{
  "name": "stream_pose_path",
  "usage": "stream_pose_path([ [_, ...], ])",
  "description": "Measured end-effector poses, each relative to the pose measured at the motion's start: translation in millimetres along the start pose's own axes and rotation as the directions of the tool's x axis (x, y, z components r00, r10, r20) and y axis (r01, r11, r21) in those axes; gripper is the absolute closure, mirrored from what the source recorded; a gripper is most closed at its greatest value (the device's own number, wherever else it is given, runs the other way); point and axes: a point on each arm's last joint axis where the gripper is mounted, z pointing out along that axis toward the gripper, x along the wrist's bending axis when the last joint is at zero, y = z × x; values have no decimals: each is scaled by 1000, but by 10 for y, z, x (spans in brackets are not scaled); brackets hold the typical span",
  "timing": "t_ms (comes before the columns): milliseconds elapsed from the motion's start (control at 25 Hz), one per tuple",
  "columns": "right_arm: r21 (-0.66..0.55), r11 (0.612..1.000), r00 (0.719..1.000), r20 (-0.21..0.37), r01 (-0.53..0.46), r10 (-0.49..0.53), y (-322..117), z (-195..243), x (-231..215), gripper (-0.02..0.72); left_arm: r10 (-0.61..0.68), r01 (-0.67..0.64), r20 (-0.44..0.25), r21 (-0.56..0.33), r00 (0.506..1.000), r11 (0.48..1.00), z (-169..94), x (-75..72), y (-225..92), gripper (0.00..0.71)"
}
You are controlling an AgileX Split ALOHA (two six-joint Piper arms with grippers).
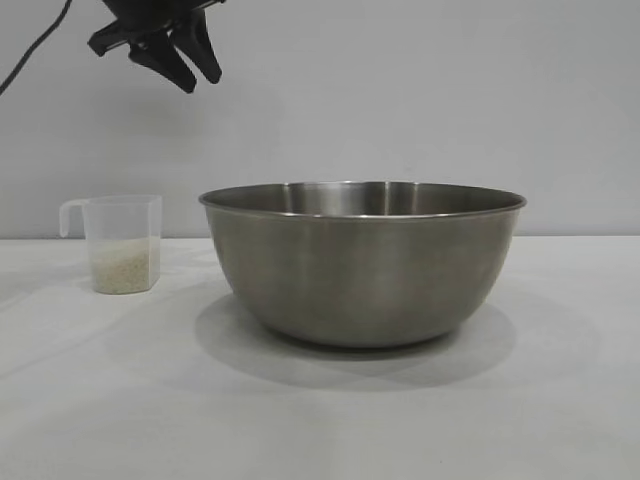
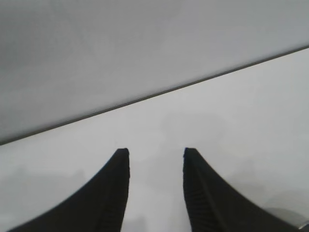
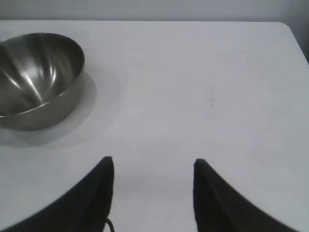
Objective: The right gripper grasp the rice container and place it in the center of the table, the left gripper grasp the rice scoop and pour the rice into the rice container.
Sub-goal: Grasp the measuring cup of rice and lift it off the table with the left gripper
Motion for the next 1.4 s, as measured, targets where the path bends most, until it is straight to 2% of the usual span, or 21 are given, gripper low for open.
stream_pose_path([
  [160, 2, 1000, 1000, 0, 0, 0, -1, 0, 0, 341, 65, -65, -28, -21, 998, 998, -213, -49, -52, 499],
  [320, 2, 1000, 1000, 0, -2, 2, -1, 0, 0, 341, 100, -108, -90, -92, 991, 990, -496, -93, -226, 499],
  [480, 2, 1000, 1000, 1, -1, 1, -1, 0, -1, 341, 107, -136, -171, -163, 979, 977, -718, -96, -595, 499],
  [600, 1, 1000, 1000, 2, -1, 1, -1, 0, -2, 341, 82, -123, -244, -158, 966, 980, -817, -54, -949, 499],
  [680, 1, 1000, 1000, 2, -1, 1, -1, 0, -2, 341, 89, -124, -269, -116, 959, 985, -849, -38, -1184, 499],
  [800, 1, 1000, 1000, 2, -1, 1, -1, 0, -2, 341, 98, -123, -263, -82, 960, 989, -879, -52, -1363, 499],
  [1000, 1, 1000, 1000, 3, 0, 0, -1, 0, -3, 341, 84, -111, -214, -120, 973, 987, -893, -111, -1349, 499],
  [1200, 1, 1000, 1000, 3, 0, 0, -1, 0, -3, 341, 107, -126, -129, -148, 986, 981, -885, -194, -1328, 499],
  [1400, 1, 1000, 1000, 3, 0, 0, -1, 0, -3, 341, 91, -108, -116, -155, 989, 982, -889, -206, -1323, 499],
])
